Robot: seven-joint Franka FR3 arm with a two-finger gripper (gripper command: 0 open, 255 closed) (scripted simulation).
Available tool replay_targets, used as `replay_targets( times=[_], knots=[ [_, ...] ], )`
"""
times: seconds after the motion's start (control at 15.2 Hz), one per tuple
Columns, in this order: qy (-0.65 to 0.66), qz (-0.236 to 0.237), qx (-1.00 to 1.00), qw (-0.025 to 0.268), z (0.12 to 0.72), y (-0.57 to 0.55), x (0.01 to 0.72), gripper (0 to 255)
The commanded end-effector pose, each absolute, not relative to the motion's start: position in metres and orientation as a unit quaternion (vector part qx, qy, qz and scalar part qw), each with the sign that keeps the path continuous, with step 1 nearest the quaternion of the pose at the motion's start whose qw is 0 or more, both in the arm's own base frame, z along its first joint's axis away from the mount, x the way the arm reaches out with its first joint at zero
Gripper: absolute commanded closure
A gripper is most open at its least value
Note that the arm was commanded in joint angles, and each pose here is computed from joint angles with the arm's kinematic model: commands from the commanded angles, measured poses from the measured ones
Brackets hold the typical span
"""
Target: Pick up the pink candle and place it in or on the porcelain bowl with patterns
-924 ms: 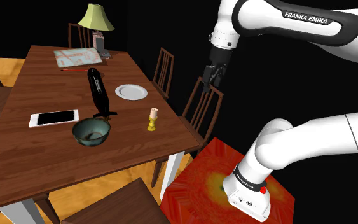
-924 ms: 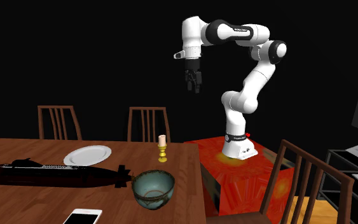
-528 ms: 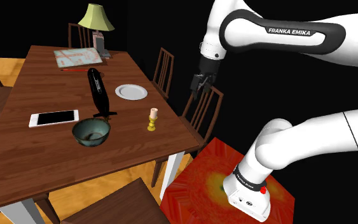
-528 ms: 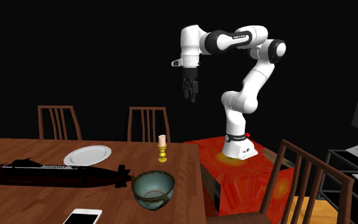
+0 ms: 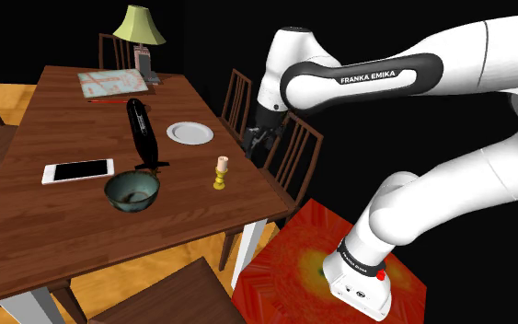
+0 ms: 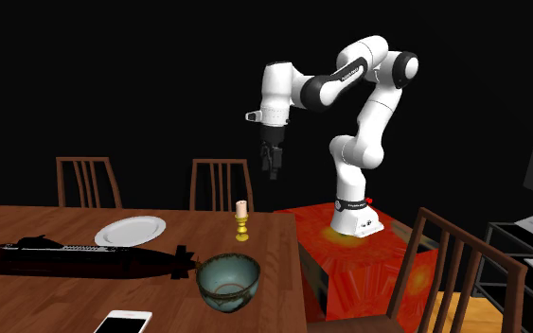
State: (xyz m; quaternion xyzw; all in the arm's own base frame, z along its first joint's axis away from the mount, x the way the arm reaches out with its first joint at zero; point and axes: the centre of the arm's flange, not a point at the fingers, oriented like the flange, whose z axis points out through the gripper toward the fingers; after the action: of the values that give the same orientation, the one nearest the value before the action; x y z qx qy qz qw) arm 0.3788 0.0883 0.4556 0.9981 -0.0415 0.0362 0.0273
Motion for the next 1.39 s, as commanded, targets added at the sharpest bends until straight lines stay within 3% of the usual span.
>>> replay_targets(
  times=[0.0, 0.46, 1.32],
  knots=[
    [-0.049, 0.05, 0.997, 0.029, 0.436, 0.101, 0.389, 0],
    [-0.072, 0.094, 0.992, 0.037, 0.375, 0.135, 0.44, 0],
    [-0.072, 0.094, 0.992, 0.038, 0.335, 0.132, 0.449, 0]
  ],
)
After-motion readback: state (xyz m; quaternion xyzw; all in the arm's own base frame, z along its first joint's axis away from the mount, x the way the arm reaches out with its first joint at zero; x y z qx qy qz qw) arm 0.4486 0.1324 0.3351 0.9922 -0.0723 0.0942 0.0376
